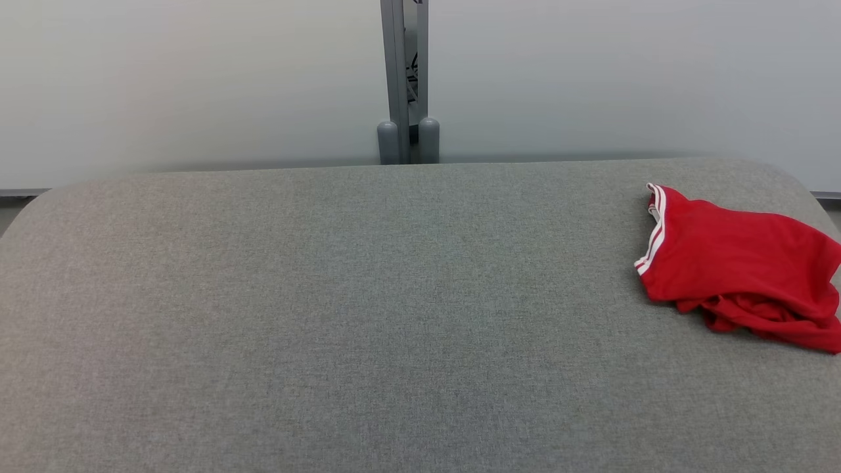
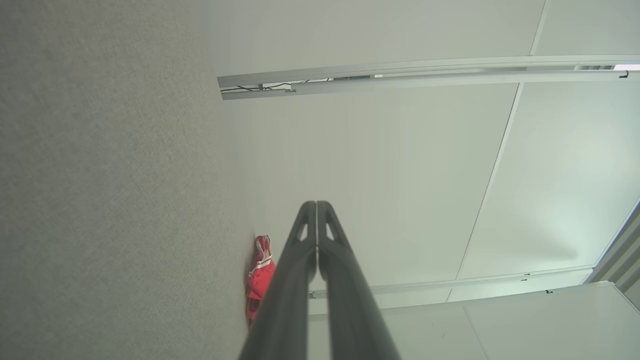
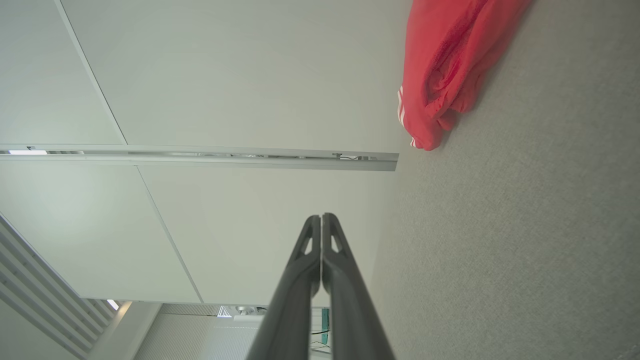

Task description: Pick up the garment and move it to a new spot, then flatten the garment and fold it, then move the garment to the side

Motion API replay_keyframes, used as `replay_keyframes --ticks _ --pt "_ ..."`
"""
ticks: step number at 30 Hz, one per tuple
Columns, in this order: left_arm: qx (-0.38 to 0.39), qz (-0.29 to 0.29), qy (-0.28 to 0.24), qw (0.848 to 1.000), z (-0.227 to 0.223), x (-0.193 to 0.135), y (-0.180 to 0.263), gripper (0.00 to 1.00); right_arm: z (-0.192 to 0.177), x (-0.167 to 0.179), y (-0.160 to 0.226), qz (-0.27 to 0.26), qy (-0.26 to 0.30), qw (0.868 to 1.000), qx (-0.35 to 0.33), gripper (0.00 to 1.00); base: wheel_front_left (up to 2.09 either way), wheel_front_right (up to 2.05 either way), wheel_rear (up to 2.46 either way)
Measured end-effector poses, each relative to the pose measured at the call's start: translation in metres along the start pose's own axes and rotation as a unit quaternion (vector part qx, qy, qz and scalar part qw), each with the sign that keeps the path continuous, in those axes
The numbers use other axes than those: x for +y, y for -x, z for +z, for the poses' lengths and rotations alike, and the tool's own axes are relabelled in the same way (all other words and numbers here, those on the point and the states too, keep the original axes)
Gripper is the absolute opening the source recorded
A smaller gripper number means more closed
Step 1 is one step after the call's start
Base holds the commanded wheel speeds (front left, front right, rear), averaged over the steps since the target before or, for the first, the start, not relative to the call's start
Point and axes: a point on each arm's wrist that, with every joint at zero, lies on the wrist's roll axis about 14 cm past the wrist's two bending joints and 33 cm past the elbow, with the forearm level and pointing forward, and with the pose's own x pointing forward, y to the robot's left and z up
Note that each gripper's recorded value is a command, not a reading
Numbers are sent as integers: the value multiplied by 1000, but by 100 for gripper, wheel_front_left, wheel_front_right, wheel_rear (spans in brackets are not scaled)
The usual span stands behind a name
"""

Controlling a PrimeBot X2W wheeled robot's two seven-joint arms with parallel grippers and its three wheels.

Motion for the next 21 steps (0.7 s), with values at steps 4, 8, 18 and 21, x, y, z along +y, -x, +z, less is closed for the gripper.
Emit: replay_keyframes --ticks 4,8,18,21 --pt "0 0 0 1000 0 0 0 0 0 0 0 0 0 1000 0 0 0 0 0" --pt "0 0 0 1000 0 0 0 0 0 0 0 0 0 1000 0 0 0 0 0" --pt "0 0 0 1000 0 0 0 0 0 0 0 0 0 1000 0 0 0 0 0" --pt "0 0 0 1000 0 0 0 0 0 0 0 0 0 1000 0 0 0 0 0"
